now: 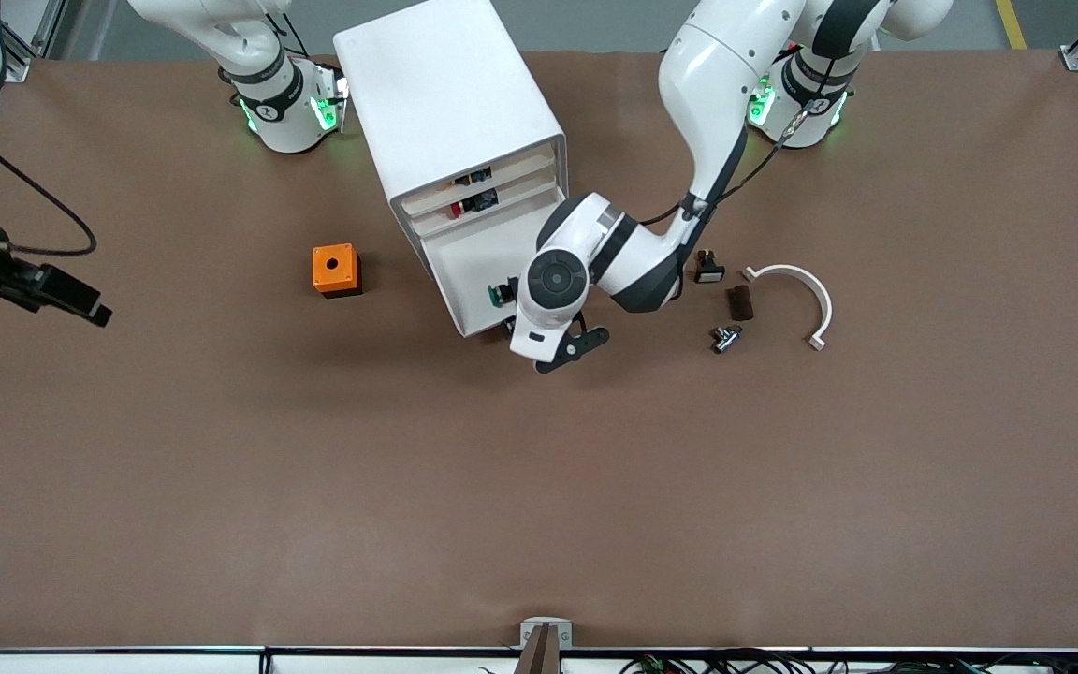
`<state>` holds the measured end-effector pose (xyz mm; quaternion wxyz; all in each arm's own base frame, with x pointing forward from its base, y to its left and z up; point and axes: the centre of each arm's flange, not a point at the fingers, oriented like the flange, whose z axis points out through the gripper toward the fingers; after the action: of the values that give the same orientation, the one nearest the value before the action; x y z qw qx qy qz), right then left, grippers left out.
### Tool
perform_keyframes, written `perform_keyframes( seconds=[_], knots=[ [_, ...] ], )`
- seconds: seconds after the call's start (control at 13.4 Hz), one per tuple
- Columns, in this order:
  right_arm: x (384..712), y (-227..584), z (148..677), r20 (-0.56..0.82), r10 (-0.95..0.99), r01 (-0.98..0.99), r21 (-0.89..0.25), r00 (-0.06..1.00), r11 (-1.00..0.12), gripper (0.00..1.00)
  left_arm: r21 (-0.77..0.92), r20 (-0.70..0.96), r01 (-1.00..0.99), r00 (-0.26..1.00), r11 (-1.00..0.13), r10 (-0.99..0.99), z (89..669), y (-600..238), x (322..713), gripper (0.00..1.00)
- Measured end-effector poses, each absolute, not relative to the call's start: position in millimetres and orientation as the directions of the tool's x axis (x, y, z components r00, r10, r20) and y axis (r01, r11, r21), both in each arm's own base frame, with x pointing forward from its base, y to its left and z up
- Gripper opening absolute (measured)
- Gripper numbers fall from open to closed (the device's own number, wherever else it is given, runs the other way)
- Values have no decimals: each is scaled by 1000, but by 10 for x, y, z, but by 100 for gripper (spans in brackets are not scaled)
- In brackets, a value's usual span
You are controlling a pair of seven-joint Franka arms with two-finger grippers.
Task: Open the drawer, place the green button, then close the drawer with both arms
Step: 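Push the drawer shut into the cabinet with the left gripper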
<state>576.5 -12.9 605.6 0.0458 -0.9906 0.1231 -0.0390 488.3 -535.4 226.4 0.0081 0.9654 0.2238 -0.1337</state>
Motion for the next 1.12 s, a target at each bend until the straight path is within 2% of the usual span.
perform_keyframes(
  seconds=[0.3,0.52,0.9,1.12],
  knots=[
    [5504,-145,6215,93,-221,-218,-46,971,-975,100,-49,-264,351,898,-935,351,2247,-5801,4332,100],
    [5452,-146,6222,92,-209,-209,-8,974,-978,100,-65,-265,325,906,-944,330,2206,-6017,3988,100],
    [5432,-131,6182,71,-205,-205,0,976,-979,100,-74,-300,302,902,-950,310,2145,-6159,3696,100],
    [5408,-133,6188,61,-205,-206,3,977,-979,100,-75,-308,302,899,-950,310,2139,-6174,3662,100]
  ],
)
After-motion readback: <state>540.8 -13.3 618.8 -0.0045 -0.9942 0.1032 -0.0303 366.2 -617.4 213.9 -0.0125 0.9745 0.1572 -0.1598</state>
